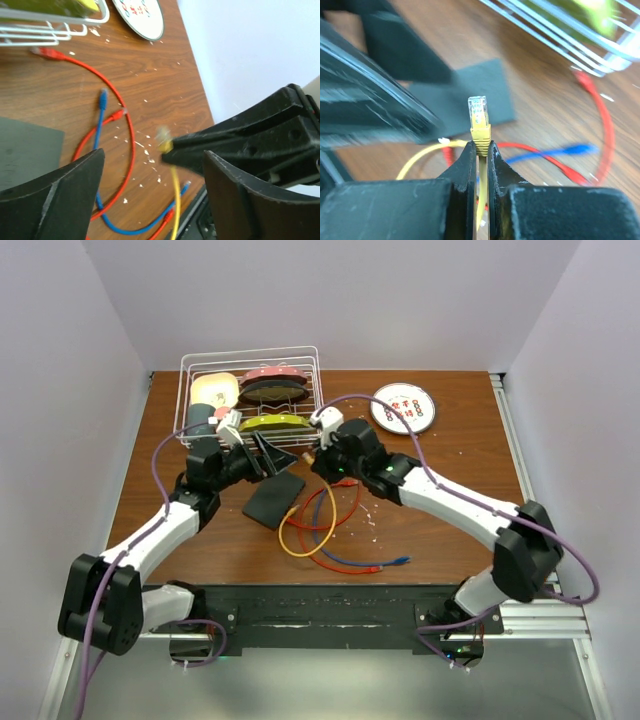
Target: Insert the plug into the switch port
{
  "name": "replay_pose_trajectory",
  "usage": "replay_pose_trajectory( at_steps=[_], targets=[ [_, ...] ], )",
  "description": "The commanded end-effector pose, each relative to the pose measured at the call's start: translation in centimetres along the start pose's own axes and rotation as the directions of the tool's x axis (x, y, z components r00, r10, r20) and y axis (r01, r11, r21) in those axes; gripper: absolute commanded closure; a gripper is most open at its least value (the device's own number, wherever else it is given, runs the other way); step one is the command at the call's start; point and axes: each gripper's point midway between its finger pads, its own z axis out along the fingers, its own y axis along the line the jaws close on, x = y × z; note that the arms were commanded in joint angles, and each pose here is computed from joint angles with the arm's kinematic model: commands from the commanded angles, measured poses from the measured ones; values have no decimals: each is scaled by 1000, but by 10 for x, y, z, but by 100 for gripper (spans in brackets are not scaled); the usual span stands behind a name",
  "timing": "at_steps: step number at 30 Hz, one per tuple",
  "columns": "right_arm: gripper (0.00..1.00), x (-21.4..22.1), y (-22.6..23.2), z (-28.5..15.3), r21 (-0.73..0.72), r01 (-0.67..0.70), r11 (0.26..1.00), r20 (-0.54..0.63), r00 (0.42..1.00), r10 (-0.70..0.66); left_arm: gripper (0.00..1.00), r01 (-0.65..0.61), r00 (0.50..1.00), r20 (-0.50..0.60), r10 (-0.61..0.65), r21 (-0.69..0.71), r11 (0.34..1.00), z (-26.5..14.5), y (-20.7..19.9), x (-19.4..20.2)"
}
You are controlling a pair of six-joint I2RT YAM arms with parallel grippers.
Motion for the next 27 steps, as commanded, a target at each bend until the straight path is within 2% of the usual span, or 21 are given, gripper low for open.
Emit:
replay_pose_trajectory(
  at_steps=[1,3,7,9,11,12,15,16,19,22,23,27],
  targets=[
    [100,-46,-59,-67,261,-48,964,165,986,4,12,-90,989,112,94,-47,995,-11,-8,-41],
    [100,-61,-80,-105,362,-108,926,264,964,10,11,-97,987,120,106,-82,992,-14,0,-46],
    [100,-80,-114,-168,543,-187,819,378,925,-40,11,-104,985,123,120,-133,986,-18,14,-52],
    [100,-84,-120,-186,590,-177,788,384,920,-81,11,-107,985,116,126,-157,982,-19,22,-53],
    [100,-86,-121,-183,597,-127,792,354,928,-118,11,-107,986,109,128,-181,978,-19,31,-53],
    [100,-82,-119,-174,589,-107,801,328,938,-116,11,-107,986,106,129,-190,976,-19,35,-53],
    [100,-49,-114,-125,531,33,847,134,983,-122,11,-110,987,89,134,-230,967,-20,51,-54],
    [100,-28,-106,-94,454,76,888,48,993,-109,11,-108,987,86,134,-251,962,-22,58,-55],
    [100,14,-82,-47,302,135,944,-89,990,-113,11,-116,987,70,144,-311,943,-28,82,-57],
    [100,41,-50,-19,169,180,969,-168,974,-152,12,-133,986,45,160,-359,924,-32,107,-58],
    [100,55,-35,-5,83,181,980,-205,965,-161,12,-132,988,32,154,-372,919,-31,117,-55],
    [100,81,11,19,-90,196,977,-242,947,-212,14,-119,990,31,136,-330,936,-23,130,-49]
  ],
)
